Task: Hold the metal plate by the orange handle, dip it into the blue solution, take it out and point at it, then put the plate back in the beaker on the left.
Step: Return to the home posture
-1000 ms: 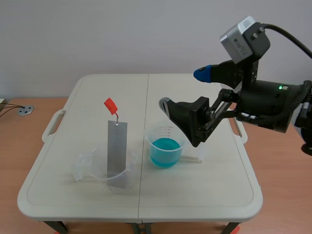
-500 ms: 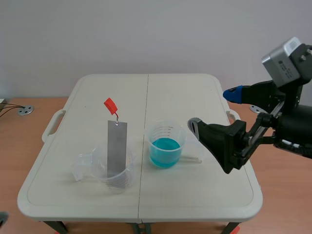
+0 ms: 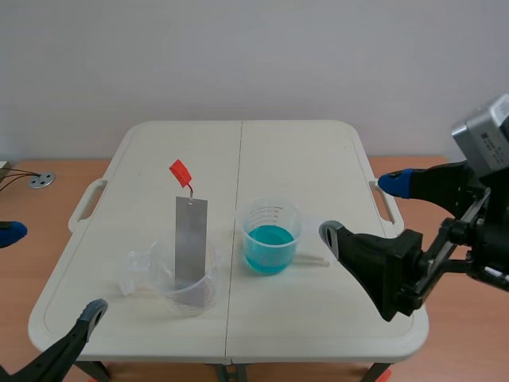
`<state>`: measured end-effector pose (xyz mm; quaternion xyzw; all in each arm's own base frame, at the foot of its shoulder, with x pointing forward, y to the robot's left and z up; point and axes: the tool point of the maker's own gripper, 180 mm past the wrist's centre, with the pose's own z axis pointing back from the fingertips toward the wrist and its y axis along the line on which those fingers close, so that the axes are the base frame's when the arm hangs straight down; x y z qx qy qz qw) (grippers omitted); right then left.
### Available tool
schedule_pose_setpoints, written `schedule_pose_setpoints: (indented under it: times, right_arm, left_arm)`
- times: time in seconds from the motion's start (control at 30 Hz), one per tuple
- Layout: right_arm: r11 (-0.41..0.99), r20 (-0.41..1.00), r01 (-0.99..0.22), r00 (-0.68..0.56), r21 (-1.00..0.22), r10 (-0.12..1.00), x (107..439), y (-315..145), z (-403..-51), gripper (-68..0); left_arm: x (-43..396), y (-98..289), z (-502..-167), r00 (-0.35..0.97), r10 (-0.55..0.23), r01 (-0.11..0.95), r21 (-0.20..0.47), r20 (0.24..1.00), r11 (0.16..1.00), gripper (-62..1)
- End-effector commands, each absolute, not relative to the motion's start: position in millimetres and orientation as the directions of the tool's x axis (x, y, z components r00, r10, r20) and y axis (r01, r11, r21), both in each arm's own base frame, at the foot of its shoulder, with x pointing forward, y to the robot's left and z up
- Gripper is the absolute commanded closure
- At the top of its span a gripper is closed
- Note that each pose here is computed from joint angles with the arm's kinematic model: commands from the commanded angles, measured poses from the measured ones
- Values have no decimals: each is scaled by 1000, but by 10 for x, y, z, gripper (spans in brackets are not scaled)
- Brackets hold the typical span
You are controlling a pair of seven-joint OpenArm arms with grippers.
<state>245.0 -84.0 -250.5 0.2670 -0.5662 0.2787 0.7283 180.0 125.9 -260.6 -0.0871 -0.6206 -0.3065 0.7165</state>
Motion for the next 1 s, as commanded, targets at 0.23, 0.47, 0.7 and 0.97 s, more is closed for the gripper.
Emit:
schedule_pose_setpoints:
  times: [0.23, 0.47, 0.7, 0.97]
  right_arm:
    - [695, 984, -718, 149, 43, 93, 2515, -830, -2332, -664]
    - [695, 984, -718, 152, 43, 96, 2514, -831, -2339, -664]
    - [695, 984, -718, 152, 43, 96, 2514, -831, -2339, -664]
    - [695, 984, -718, 152, 43, 96, 2514, -831, -2339, -664]
  left_arm:
    - [1875, 1069, -2474, -8, -279, 566, 235, 960, 790, -623]
    - [1888, 1071, -2471, -10, -282, 564, 238, 959, 790, -623]
    - [1888, 1076, -2484, -4, -285, 564, 238, 958, 791, -623]
    - [1888, 1075, -2484, -4, -285, 565, 237, 958, 790, -623]
